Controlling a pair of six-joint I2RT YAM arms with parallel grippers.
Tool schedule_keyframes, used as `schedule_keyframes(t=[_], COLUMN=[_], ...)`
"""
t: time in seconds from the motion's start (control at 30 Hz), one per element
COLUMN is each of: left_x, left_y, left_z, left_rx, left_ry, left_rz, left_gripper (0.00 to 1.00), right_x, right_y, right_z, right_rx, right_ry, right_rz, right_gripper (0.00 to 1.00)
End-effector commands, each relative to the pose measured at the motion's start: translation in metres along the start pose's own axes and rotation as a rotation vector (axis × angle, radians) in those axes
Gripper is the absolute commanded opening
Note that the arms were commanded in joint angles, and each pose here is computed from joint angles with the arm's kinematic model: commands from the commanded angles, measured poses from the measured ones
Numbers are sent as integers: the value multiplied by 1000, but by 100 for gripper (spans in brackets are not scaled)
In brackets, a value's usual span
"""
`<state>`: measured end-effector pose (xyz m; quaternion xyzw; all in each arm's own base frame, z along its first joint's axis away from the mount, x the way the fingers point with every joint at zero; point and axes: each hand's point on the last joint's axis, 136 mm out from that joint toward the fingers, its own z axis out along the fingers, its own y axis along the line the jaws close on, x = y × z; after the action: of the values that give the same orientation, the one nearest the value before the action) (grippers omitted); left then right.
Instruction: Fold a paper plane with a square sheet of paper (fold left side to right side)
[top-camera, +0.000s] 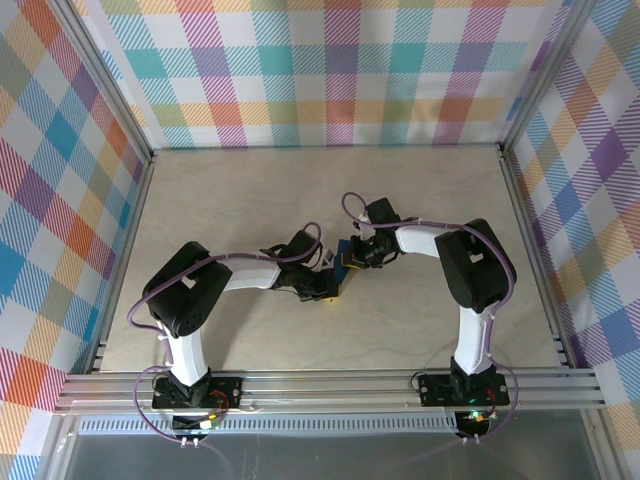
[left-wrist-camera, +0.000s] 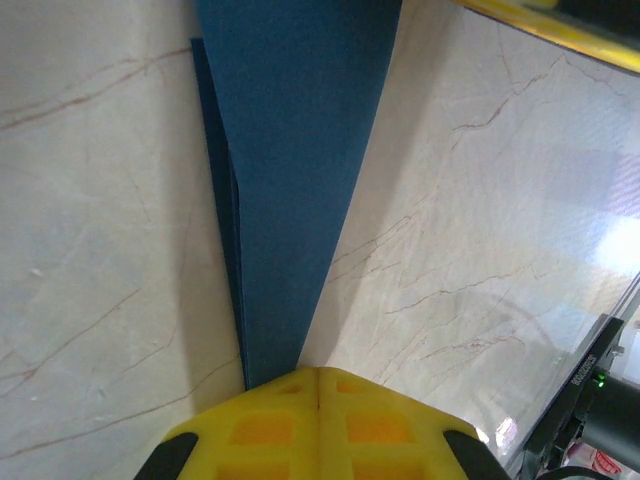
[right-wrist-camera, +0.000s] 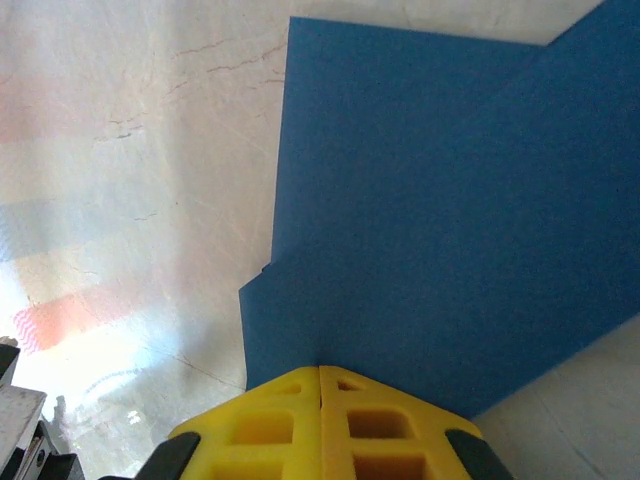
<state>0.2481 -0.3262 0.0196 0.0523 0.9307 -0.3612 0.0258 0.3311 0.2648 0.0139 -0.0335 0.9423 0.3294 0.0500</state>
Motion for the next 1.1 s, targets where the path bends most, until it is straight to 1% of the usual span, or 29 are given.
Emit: schedule_keyframes(t=[0.0, 0.33, 0.5, 0.7, 0.8, 0.9, 1.07], left_x=[25, 50, 56, 34, 17, 2, -16], left_y=[21, 33, 28, -12, -21, -21, -26], left_z=[1, -2, -6, -32, -44, -42, -25], left_rx=[-60, -86, -51, 48, 52, 52, 63], left_ry=[58, 81, 75, 15, -20, -20, 3], left_rz=[-58, -79, -86, -28, 3, 16, 34], left_gripper=[0, 0, 0, 0, 0, 0, 0], right_x=[46, 47, 48, 47, 46, 46, 46], right_y=[-65, -67, -67, -65, -64, -64, -62], right_z=[16, 15, 16, 15, 15, 16, 16], right_rx=[239, 254, 250, 243, 238, 235, 231], right_ry=[143, 149, 154, 152, 148, 149, 147], right_rz=[89, 84, 88, 86, 87, 86, 87], right_gripper=[0, 0, 0, 0, 0, 0, 0])
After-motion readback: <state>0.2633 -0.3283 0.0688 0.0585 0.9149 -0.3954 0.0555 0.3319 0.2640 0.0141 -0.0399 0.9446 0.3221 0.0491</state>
